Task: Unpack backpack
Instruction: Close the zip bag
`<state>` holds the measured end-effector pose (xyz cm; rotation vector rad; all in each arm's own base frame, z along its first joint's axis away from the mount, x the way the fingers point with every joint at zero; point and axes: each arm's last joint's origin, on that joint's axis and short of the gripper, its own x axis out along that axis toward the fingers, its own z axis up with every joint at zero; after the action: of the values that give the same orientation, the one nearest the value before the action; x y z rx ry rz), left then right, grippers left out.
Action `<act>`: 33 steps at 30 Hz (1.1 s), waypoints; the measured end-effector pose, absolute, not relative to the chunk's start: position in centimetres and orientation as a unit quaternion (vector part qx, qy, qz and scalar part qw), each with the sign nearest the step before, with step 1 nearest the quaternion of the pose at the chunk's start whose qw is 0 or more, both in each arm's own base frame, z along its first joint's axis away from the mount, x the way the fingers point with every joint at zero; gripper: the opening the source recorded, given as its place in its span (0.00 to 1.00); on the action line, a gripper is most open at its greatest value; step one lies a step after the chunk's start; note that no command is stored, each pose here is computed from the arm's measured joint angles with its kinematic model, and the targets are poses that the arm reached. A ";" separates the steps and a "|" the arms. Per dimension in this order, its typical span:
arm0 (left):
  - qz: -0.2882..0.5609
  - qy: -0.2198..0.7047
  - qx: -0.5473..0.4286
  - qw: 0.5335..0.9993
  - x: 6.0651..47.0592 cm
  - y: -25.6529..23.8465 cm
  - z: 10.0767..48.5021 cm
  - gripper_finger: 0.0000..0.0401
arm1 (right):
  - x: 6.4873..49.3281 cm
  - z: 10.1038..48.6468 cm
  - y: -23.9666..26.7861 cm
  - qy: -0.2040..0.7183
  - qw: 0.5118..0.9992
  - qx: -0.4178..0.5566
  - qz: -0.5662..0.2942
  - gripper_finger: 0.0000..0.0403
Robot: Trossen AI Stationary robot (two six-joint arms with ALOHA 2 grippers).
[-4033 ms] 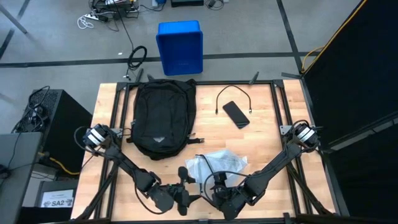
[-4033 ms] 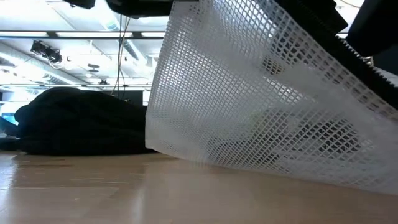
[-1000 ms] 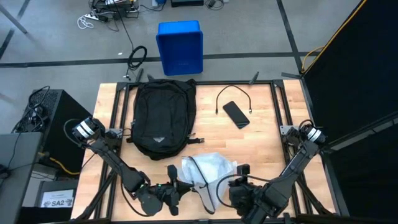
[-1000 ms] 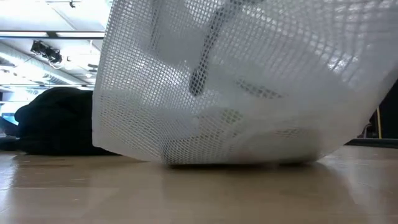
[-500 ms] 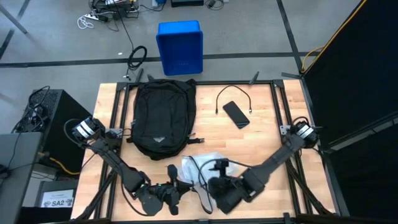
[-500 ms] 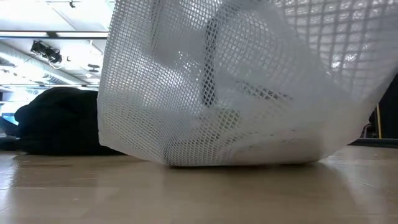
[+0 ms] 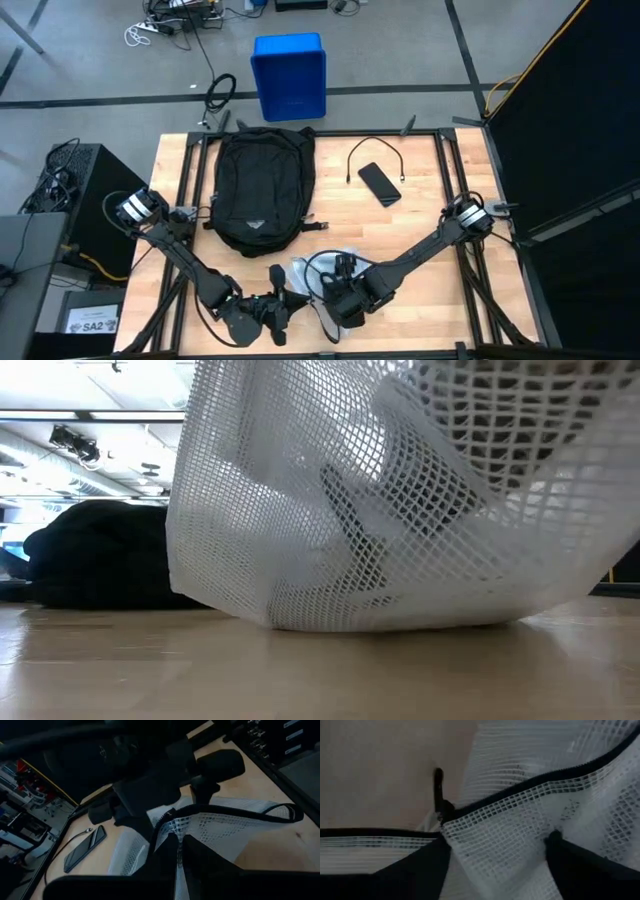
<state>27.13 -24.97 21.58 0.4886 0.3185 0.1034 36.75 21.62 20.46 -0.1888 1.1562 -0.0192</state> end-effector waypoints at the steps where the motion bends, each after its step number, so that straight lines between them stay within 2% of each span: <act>1: 0.051 0.157 0.240 0.957 27.1 -25.0 21.6 0.00 | 36.7 20.4 21.6 0.545 0.834 -0.087 -0.008 0.63; 4: 0.051 0.157 0.239 0.957 27.1 -25.0 21.6 0.00 | 36.5 20.3 21.7 0.551 0.830 -0.091 -0.008 0.45; 9: 0.051 0.156 0.238 0.957 27.1 -25.0 21.6 0.00 | 36.0 20.3 22.2 0.562 0.822 -0.095 0.004 0.07; 10: 0.051 0.157 0.239 0.957 27.1 -25.0 21.6 0.00 | 35.9 20.3 22.3 0.563 0.820 -0.097 0.006 0.04; 16: 0.050 0.162 0.247 0.954 26.9 -25.0 21.4 0.00 | 34.7 21.0 23.5 0.548 0.824 -0.144 -0.025 0.00; 28: 0.062 0.188 0.240 0.950 25.0 -25.0 21.8 0.00 | 30.4 28.9 28.0 0.418 0.869 -0.227 -0.136 0.00; 33: 0.069 0.192 0.241 0.949 23.3 -25.2 22.4 0.00 | 28.7 30.5 28.7 0.375 0.880 -0.234 -0.175 0.00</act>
<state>23.30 -25.24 22.45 0.4900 0.3904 0.1408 28.66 28.68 30.46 -0.4870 0.7812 -0.3647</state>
